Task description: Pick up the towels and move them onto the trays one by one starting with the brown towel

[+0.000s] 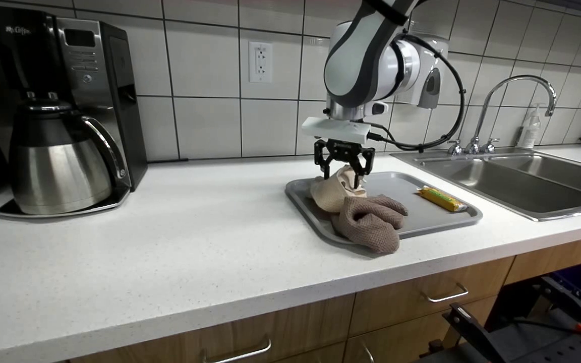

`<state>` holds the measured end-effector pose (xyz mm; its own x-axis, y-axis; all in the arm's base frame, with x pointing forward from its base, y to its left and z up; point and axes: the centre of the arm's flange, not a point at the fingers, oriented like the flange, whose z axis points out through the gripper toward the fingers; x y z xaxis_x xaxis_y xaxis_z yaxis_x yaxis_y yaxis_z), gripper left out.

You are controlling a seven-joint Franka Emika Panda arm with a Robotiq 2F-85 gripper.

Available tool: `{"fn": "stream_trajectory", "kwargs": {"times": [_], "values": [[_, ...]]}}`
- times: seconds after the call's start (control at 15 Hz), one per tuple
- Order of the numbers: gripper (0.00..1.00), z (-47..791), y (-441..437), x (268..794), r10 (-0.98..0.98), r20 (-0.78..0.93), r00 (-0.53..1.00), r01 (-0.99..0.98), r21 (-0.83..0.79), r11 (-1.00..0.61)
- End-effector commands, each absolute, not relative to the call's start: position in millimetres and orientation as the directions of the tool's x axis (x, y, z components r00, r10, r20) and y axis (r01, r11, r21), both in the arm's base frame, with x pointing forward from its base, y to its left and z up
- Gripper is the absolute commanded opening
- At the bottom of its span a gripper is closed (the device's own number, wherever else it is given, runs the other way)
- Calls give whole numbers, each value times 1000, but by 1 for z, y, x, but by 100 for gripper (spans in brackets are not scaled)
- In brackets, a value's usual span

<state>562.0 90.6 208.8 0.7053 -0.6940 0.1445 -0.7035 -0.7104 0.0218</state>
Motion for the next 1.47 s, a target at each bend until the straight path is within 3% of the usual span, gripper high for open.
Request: {"fn": "stream_trajectory", "kwargs": {"times": [0.0,1.4], "values": [[100,251,91,545,-640,149,754,-650,20,-760],[100,343,51,451,-270,134,953,-279,56,-959]]}}
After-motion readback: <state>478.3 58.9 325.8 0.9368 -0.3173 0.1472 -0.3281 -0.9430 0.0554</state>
